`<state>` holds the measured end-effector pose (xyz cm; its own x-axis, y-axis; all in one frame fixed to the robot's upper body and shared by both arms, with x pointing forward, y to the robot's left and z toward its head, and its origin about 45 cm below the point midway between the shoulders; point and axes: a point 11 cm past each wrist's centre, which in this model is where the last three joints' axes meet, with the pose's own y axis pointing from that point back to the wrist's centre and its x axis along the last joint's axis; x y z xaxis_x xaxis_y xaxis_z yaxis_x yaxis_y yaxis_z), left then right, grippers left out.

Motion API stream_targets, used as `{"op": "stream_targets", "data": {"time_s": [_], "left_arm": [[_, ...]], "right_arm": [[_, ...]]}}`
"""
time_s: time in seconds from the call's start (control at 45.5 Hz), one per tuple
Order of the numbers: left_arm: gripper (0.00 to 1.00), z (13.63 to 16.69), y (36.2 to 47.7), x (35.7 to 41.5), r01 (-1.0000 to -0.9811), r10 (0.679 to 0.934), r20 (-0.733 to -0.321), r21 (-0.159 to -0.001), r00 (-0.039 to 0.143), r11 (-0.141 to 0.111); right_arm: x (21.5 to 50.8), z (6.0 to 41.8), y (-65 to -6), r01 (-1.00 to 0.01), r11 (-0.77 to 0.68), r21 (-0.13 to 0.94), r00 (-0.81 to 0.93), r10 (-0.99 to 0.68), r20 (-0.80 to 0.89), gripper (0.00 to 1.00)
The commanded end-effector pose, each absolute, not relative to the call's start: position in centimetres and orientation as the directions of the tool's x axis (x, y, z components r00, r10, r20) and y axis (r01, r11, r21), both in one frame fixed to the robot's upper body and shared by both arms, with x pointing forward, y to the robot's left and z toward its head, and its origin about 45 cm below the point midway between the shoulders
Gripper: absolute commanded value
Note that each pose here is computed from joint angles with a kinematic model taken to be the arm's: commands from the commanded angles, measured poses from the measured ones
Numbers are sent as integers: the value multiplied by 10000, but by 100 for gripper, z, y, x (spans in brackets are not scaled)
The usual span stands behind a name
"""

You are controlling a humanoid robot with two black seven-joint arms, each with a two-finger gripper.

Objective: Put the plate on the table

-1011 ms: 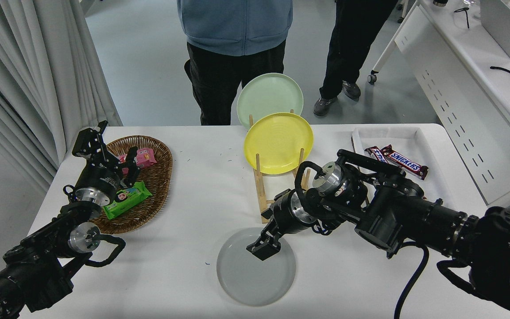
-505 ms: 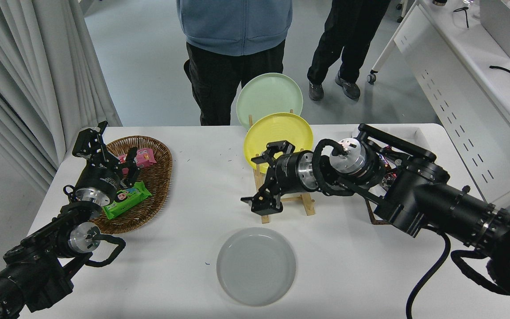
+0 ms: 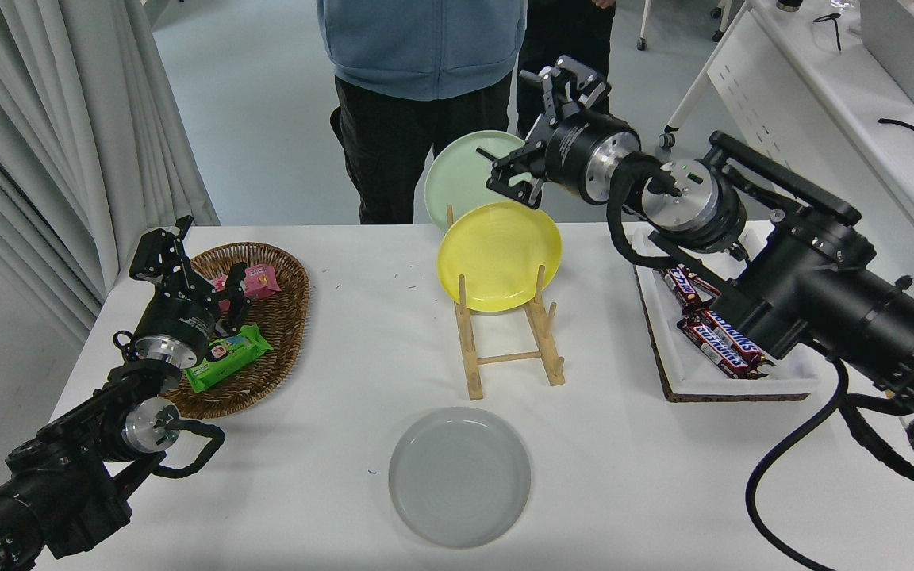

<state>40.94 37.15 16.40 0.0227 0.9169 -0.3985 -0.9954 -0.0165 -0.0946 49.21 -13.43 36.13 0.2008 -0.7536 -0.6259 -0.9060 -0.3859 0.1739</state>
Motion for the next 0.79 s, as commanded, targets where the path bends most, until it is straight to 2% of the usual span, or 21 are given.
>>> {"op": "stream_targets", "data": {"time_s": [0.0,0.044,0.066,0.132,0.418,0.549,0.593,0.769], "left_arm": [[100,1637,3717,4092,-9954,9170,-3982,-938,219,-170],[100,1644,3714,4097,-9953,9167,-3989,-957,241,-155],[100,1637,3717,4092,-9954,9170,-3982,-938,219,-170],[100,1640,3718,4093,-9953,9164,-3996,-951,226,-170],[100,1637,3717,4092,-9954,9170,-3982,-938,218,-170],[100,1643,3715,4097,-9953,9170,-3982,-952,228,-166],[100,1637,3717,4092,-9954,9170,-3982,-938,218,-170],[100,1637,3715,4092,-9954,9167,-3989,-942,231,-159]], "right_arm": [[5085,3917,-1752,-9555,-2940,259,2195,-7667,-6033,99],[5110,3970,-1807,-9477,-3173,-353,2715,-7429,-6118,99],[5126,3976,-1862,-9432,-3261,-632,2948,-7341,-6117,99],[5172,3911,-2031,-9383,-3316,-978,3197,-7247,-6103,99],[5200,3238,-2826,-9859,-1667,160,1161,-7491,-6522,99],[4965,2718,-3105,-9913,-1193,548,424,-6858,-7265,99],[4879,2587,-3191,-9941,-908,599,164,-6692,-7429,99],[4483,2097,-3543,-9950,-58,998,-691,-6816,-7285,99]]}}
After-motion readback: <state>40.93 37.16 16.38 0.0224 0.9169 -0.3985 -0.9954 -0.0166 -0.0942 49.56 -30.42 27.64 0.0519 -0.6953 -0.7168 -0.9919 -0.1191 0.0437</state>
